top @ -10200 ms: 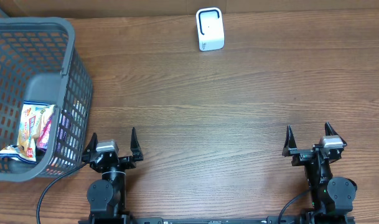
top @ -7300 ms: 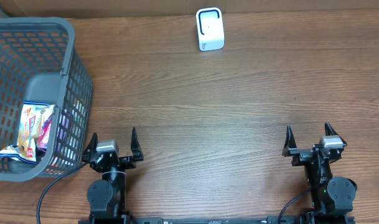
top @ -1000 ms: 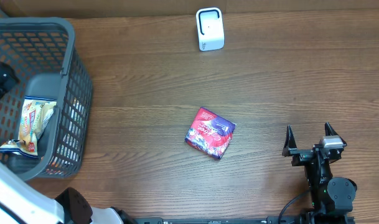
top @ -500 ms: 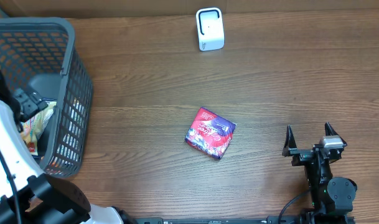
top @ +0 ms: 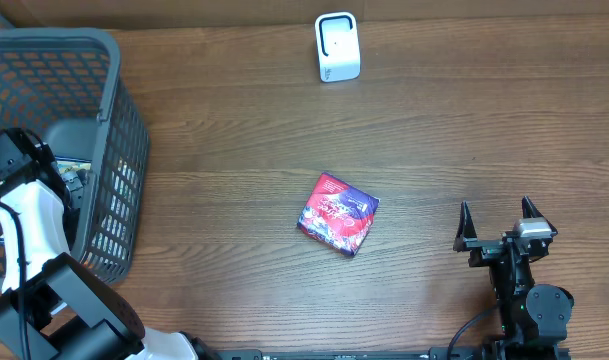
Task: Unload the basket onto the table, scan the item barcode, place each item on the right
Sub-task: 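Reach the left gripper back into the basket toward the snack bag, then lift the yellow snack bag past the scanner and drop it on table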
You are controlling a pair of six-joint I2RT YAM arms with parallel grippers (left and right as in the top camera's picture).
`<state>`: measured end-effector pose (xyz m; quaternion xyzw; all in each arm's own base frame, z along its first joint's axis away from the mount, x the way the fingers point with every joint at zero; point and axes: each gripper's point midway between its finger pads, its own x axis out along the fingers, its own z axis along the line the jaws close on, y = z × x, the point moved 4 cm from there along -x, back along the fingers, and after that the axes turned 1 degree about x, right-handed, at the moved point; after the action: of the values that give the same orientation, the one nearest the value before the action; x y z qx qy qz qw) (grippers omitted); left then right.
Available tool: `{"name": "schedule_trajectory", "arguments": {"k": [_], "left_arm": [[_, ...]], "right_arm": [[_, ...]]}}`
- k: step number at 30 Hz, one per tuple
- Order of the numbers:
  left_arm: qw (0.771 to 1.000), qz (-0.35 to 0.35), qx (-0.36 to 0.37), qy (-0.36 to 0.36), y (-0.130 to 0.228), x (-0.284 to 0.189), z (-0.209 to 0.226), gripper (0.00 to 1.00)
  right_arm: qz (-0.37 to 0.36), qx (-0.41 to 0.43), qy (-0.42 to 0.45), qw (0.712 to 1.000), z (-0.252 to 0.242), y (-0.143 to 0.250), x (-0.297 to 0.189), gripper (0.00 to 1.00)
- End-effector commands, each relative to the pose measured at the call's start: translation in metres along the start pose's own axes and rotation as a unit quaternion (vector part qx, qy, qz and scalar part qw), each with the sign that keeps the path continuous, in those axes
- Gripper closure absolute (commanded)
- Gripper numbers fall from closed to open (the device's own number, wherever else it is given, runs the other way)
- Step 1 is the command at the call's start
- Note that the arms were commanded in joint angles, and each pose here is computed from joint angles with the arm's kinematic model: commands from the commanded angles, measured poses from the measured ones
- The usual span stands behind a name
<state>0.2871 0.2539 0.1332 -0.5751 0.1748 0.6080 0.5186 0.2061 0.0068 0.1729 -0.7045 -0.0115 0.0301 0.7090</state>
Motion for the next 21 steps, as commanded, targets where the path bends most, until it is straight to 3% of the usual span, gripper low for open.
{"name": "schedule_trajectory", "arguments": {"k": [1, 3, 8, 12, 13, 14, 16, 19, 21], "left_arm": [[1.0, 0.01, 0.029, -0.006, 0.009, 0.012, -0.004, 0.02], [0.999, 0.022, 0.031, -0.004, 0.015, 0.021, -0.007, 0.07], [0.997, 0.061, 0.041, 0.004, 0.029, 0.044, -0.016, 0.09], [0.995, 0.085, 0.047, 0.009, 0.038, 0.058, -0.02, 0.32], [0.995, 0.084, 0.047, 0.007, 0.037, 0.058, -0.02, 0.56], [0.996, 0.082, 0.046, 0.003, 0.036, 0.057, -0.018, 0.73], [0.996, 0.079, 0.044, -0.014, 0.031, 0.054, -0.012, 0.96], [0.997, 0.071, 0.026, -0.031, 0.02, 0.044, -0.005, 0.96], [0.998, 0.048, -0.027, -0.036, 0.001, 0.025, 0.003, 0.96]], "right_arm": [[-0.002, 0.002, 0.002, 1.0, 0.0, 0.002, 0.0, 0.0], [-0.002, 0.002, 0.002, 1.0, 0.0, 0.002, 0.0, 0.0], [-0.002, 0.002, 0.002, 1.0, 0.0, 0.002, 0.0, 0.0], [-0.002, 0.002, 0.002, 1.0, 0.0, 0.002, 0.0, 0.0], [-0.002, 0.002, 0.002, 1.0, 0.0, 0.002, 0.0, 0.0], [-0.002, 0.002, 0.002, 1.0, 0.0, 0.002, 0.0, 0.0], [-0.002, 0.002, 0.002, 1.0, 0.0, 0.002, 0.0, 0.0], [-0.002, 0.002, 0.002, 1.0, 0.0, 0.002, 0.0, 0.0], [-0.002, 0.002, 0.002, 1.0, 0.0, 0.002, 0.0, 0.0]]}}
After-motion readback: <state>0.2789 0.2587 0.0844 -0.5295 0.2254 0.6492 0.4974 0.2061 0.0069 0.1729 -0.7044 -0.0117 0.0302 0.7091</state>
